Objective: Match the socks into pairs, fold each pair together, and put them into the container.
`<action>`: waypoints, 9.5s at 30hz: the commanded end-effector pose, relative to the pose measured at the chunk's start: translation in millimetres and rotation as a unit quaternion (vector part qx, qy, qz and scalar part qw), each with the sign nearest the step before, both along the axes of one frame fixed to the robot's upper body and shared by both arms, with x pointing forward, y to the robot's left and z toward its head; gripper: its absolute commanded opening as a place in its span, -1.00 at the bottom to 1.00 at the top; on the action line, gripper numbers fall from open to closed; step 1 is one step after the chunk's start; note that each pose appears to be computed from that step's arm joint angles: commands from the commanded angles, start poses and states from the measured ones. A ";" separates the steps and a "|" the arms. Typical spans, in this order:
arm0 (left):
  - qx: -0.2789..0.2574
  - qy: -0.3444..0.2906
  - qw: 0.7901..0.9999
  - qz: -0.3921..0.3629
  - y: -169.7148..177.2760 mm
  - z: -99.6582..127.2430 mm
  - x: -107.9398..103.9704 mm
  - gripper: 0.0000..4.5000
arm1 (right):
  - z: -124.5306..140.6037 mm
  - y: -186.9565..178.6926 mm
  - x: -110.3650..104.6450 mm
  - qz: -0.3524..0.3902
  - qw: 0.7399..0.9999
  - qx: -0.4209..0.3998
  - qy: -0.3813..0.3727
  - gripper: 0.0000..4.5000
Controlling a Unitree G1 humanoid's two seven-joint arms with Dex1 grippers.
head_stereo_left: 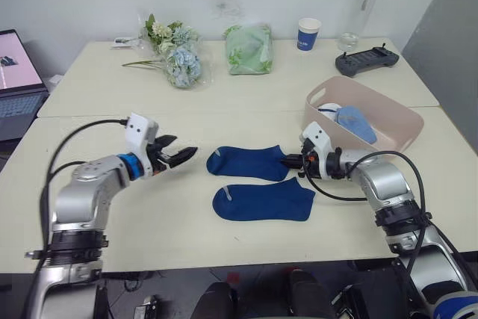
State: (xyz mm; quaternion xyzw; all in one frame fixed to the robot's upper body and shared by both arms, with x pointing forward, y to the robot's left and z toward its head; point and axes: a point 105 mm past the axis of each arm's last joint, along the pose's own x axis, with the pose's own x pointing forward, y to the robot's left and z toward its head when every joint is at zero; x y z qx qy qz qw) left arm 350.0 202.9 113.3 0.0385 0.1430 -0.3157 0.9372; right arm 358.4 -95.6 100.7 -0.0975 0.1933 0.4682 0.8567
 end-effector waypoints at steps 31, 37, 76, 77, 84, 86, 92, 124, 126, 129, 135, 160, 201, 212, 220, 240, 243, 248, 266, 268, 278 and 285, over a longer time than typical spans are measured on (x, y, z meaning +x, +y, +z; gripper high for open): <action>0.031 -0.029 0.999 -0.010 -14.5 7.4 3.0 -0.98 | 41.3 -7.6 3.2 -0.030 0.997 0.054 -0.052 -1.00; 0.010 -0.051 0.998 -0.033 -32.1 34.6 -3.0 -0.98 | 67.5 -15.4 -18.6 -0.030 0.996 0.077 -0.043 -1.00; 0.017 0.009 0.999 -0.042 -84.5 -18.0 20.8 -0.99 | 53.3 -20.6 -30.5 -0.059 0.996 0.071 -0.019 -1.00; 0.019 0.007 0.999 -0.042 -84.0 -17.3 20.6 -0.99 | 53.3 -20.6 -30.3 -0.059 0.996 0.071 -0.019 -1.00; 0.005 -0.013 0.999 -0.033 -78.6 -5.2 23.6 -0.99 | 53.8 -21.3 -28.3 -0.061 0.995 0.072 -0.021 -1.00; -0.014 -0.025 0.999 -0.039 -77.6 6.1 21.9 -0.99 | 55.1 -22.5 -27.2 -0.062 0.995 0.073 -0.024 -1.00; -0.044 -0.020 0.998 -0.044 -69.4 24.0 9.9 -0.99 | 64.6 -24.1 -27.8 -0.064 0.993 0.101 -0.020 -1.00; -0.067 0.099 0.992 -0.039 -67.9 -5.0 -82.4 -0.99 | 26.0 -36.0 -88.8 -0.043 0.991 0.089 0.086 -1.00; -0.065 0.101 0.992 -0.043 -69.5 -7.5 -83.7 -0.99 | 22.0 -36.0 -87.7 -0.044 0.992 0.084 0.087 -1.00; -0.067 0.099 0.992 -0.044 -70.2 -7.6 -84.7 -0.99 | 20.5 -35.0 -88.2 -0.045 0.991 0.086 0.090 -1.00; -0.061 0.097 0.992 -0.044 -67.9 -7.2 -84.3 -0.99 | 14.5 -30.2 -92.3 -0.044 0.991 0.086 0.096 -1.00; -0.048 0.101 0.993 -0.048 -69.1 -14.9 -84.9 -0.99 | 5.7 -27.9 -90.9 -0.043 0.993 0.057 0.095 -1.00; 0.124 -0.043 0.966 -0.222 -79.9 -40.1 -69.3 -1.00 | -17.7 20.1 -86.0 0.060 0.993 -0.006 -0.102 -0.99; 0.097 -0.037 0.974 -0.199 -65.0 -41.2 -67.0 -1.00 | -4.8 -9.6 -87.5 0.053 0.992 0.002 -0.117 -0.99; 0.093 -0.078 0.963 -0.242 -78.6 -13.9 -77.4 -1.00 | 12.6 14.6 -97.6 0.121 0.985 0.046 -0.115 -0.99; 0.148 -0.014 0.964 -0.221 -49.1 -50.8 -86.2 -1.00 | -17.2 -34.7 -98.4 0.113 0.990 -0.045 -0.077 -0.99; 0.056 -0.022 0.979 -0.192 -49.3 -14.4 -81.1 -1.00 | 22.5 -38.9 -98.2 0.076 0.993 0.044 -0.079 -0.99; 0.030 -0.047 0.992 -0.114 -15.7 12.6 -70.5 -1.00 | 39.8 -64.3 -98.1 0.017 0.996 0.047 -0.070 -0.59; 0.071 -0.057 0.995 -0.029 25.3 -9.4 -73.6 0.35 | 3.2 -66.3 -90.6 -0.032 0.999 0.032 -0.015 1.00; 0.068 -0.057 0.996 -0.030 23.2 -10.0 -73.5 0.35 | -5.4 -52.9 -94.2 -0.020 0.999 0.035 -0.003 1.00; 0.065 -0.060 0.995 -0.038 14.8 -9.4 -76.2 0.36 | -14.1 -29.8 -105.6 0.017 0.998 0.046 0.029 0.08; 0.067 -0.062 0.995 -0.047 10.5 -8.1 -75.9 0.36 | -9.5 -34.0 -96.0 0.003 0.999 0.046 0.020 -0.99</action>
